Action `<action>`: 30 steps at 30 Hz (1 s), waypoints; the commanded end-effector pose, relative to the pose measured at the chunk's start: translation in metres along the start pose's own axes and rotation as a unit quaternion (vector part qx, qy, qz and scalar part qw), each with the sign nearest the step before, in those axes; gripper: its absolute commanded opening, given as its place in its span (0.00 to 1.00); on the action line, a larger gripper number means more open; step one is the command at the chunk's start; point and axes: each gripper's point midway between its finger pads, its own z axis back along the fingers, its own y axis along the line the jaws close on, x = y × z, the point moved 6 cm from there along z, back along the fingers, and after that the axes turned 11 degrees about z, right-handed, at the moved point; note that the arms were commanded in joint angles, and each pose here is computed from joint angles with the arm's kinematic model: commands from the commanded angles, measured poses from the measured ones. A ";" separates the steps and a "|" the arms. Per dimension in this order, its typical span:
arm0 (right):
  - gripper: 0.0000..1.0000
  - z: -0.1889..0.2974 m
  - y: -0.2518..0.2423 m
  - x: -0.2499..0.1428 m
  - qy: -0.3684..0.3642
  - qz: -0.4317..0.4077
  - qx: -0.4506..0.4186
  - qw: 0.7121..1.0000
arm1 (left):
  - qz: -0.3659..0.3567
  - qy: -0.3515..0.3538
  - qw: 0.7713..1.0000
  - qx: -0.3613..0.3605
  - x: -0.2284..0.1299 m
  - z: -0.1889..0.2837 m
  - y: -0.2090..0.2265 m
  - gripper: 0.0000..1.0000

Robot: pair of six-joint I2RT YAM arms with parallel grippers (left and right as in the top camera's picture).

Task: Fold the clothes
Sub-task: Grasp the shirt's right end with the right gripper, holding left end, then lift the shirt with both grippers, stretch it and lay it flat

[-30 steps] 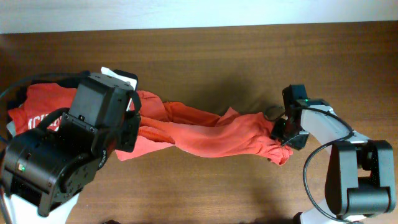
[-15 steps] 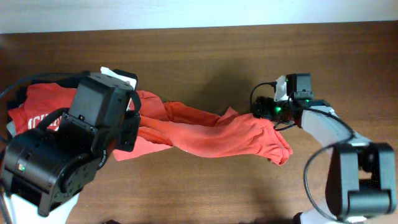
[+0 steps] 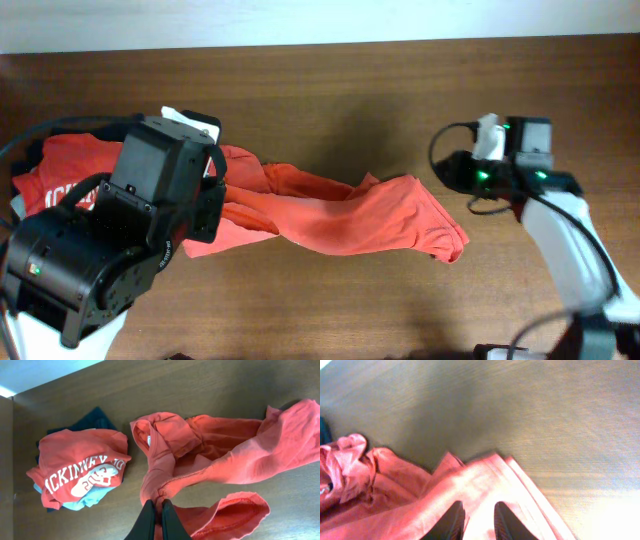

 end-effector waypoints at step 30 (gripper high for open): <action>0.10 -0.097 0.122 -0.028 0.086 -0.060 0.128 0.986 | 0.032 -0.103 0.994 -0.021 0.000 0.053 0.023 0.00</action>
